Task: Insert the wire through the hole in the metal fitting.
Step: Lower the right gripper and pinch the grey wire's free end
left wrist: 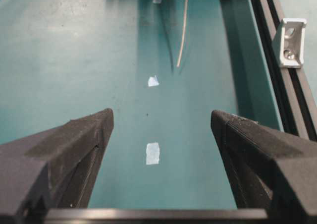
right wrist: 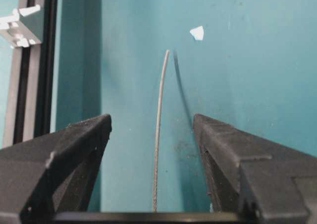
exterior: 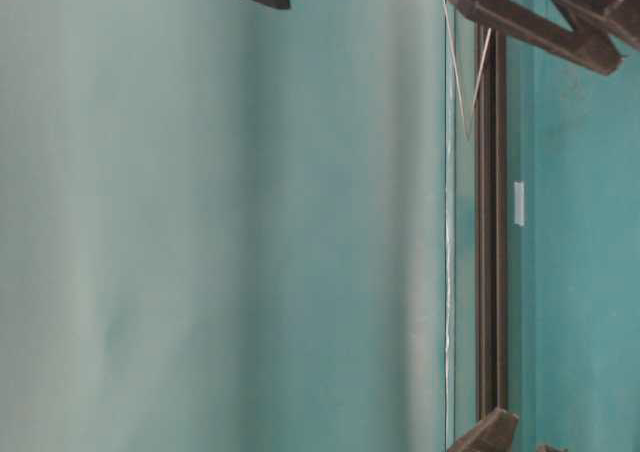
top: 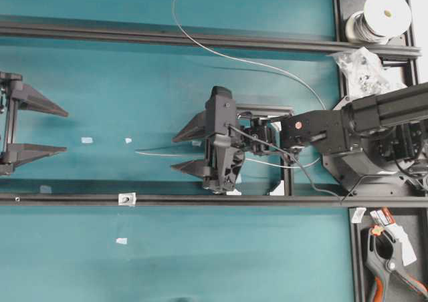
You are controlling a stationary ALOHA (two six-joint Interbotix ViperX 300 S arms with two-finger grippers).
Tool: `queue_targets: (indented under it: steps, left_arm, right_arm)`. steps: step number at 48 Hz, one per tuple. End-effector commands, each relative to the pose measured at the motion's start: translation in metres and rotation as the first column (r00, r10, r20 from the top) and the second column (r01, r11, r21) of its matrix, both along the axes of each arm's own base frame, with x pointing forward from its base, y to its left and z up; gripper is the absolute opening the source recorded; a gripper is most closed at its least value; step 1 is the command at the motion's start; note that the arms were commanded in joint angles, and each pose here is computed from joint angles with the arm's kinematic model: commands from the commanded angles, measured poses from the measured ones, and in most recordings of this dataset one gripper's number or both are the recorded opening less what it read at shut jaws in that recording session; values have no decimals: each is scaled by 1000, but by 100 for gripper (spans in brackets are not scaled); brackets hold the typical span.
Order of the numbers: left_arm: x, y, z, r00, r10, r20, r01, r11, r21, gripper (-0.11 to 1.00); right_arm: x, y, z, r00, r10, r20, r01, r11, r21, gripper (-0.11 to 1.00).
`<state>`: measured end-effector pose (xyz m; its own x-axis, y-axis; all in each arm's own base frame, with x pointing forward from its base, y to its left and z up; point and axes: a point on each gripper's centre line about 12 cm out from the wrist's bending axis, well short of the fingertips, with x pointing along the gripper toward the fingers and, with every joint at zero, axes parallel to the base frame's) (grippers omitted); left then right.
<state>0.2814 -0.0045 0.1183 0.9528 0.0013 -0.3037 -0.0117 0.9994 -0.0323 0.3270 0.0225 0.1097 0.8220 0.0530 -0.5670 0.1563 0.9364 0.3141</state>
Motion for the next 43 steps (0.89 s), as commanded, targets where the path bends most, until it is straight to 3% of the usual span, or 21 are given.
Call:
queue_targets:
  steps: [1,30,38,43]
  left_arm:
    - [4,-1,5,1000,-3,28,3,1000,-1,86]
    - [6,-1,6,1000,-2,20,2,1000,-2,86]
    - [6,-1,6,1000,-2,18,2,1000,-2,86]
    - [6,-2,6,1000,-5,18,5,1000,-1,86]
  right_arm:
    - [7,1,6,1000,-2,26,2,1000,5,75]
    - [10,1,-5,998,-14,-56,15,1000,11,72]
    - [10,1,-6,996,-14,-87,15,1000,10,60]
    - [10,1,-7,995,-12,-102,13,1000,7,43]
